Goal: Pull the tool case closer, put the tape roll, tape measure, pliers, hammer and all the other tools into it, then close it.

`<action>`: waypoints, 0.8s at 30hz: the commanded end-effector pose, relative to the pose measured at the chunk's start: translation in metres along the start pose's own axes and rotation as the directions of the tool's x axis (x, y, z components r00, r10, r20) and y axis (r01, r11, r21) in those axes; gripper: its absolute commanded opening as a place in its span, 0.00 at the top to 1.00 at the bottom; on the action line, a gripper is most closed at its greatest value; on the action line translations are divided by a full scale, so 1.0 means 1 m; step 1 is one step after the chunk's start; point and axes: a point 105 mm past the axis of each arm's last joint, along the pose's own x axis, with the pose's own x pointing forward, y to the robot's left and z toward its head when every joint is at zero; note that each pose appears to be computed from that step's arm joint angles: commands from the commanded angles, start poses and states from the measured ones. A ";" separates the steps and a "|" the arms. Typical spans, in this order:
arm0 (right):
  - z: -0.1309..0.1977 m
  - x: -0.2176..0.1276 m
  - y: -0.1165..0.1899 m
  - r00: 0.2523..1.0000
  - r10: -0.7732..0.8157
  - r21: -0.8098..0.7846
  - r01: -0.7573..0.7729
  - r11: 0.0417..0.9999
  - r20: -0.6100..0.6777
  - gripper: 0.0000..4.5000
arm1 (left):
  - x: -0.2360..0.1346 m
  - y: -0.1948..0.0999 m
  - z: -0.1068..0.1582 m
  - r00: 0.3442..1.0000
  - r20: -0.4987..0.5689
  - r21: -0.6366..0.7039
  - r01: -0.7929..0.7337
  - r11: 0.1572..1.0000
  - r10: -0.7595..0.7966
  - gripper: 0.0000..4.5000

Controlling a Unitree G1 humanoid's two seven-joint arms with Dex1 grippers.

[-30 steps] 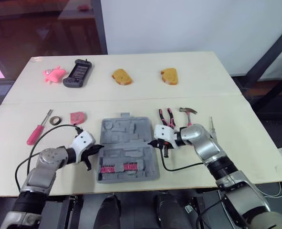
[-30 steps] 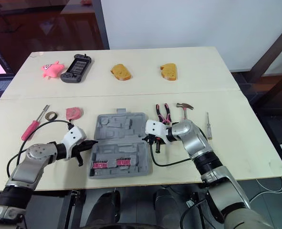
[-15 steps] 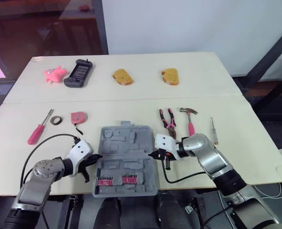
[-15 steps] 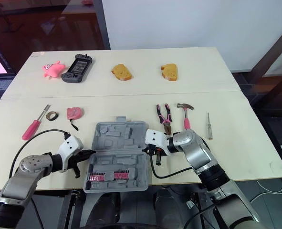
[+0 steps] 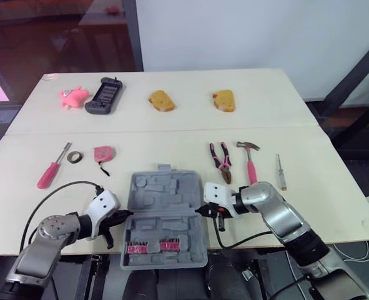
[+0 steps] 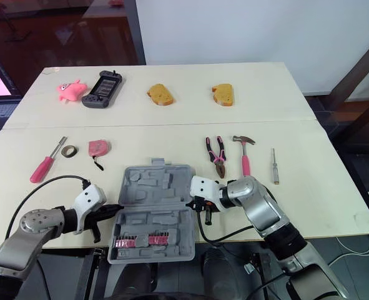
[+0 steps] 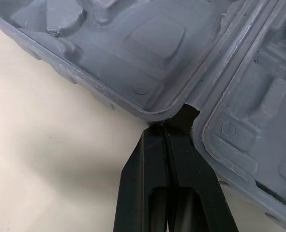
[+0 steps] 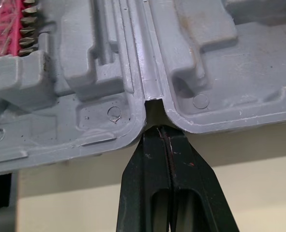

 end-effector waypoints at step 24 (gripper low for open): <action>-0.021 -0.093 -0.027 0.964 -0.239 0.170 0.218 0.961 0.114 0.82 | -0.077 0.058 -0.031 0.965 -0.028 -0.102 -0.261 0.960 0.259 0.62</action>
